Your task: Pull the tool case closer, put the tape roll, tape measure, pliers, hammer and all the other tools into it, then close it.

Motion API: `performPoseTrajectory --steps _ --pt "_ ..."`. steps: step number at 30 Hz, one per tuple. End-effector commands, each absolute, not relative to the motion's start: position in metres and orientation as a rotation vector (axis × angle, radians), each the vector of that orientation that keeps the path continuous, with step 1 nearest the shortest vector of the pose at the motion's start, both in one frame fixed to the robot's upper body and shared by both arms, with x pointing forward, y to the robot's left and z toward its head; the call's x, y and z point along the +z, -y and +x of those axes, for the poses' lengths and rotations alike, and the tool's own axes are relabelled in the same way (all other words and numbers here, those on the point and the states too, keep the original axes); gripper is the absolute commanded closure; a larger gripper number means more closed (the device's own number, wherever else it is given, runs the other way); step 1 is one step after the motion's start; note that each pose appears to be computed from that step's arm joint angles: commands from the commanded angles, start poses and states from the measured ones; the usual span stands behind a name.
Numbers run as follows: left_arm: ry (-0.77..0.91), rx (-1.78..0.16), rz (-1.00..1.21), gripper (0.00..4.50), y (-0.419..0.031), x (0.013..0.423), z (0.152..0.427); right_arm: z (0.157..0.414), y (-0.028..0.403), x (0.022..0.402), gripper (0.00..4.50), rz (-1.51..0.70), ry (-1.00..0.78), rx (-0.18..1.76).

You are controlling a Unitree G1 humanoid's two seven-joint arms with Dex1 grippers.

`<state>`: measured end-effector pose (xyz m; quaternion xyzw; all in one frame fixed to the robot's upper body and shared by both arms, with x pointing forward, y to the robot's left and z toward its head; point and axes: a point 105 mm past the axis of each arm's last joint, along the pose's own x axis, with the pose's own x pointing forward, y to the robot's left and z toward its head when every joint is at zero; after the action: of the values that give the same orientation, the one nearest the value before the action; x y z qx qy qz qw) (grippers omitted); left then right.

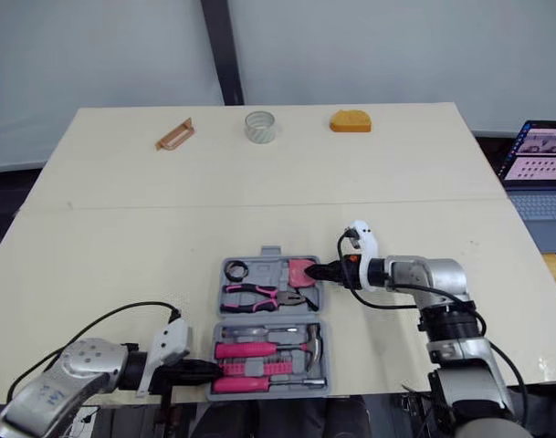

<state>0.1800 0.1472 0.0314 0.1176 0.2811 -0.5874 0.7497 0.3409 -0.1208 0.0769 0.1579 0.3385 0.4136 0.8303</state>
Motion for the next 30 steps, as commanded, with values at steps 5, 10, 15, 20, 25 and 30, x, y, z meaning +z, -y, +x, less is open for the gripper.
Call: performPoseTrajectory --steps 5,10,15,20,25,30 --pt "-0.705 -1.255 0.296 4.5 -0.16 0.004 0.174 0.335 0.101 0.067 0.1 0.409 -0.752 0.922" --pt "-0.708 -1.258 0.299 4.5 -0.162 0.002 0.174 0.332 0.092 0.069 0.1 0.45 -0.736 0.965" --pt "-0.717 -1.253 0.302 4.5 -0.167 0.0 0.174 0.328 0.084 0.085 0.1 0.517 -0.657 1.047" --pt "-0.718 -1.246 0.304 4.5 -0.171 0.001 0.175 0.32 0.081 0.093 0.1 0.527 -0.612 1.12" --pt "-0.714 -1.235 0.296 4.5 -0.172 0.002 0.177 0.315 0.08 0.104 0.1 0.527 -0.558 1.182" --pt "-0.7 -1.225 0.275 4.5 -0.169 0.004 0.178 0.312 0.081 0.114 0.1 0.496 -0.529 1.226"
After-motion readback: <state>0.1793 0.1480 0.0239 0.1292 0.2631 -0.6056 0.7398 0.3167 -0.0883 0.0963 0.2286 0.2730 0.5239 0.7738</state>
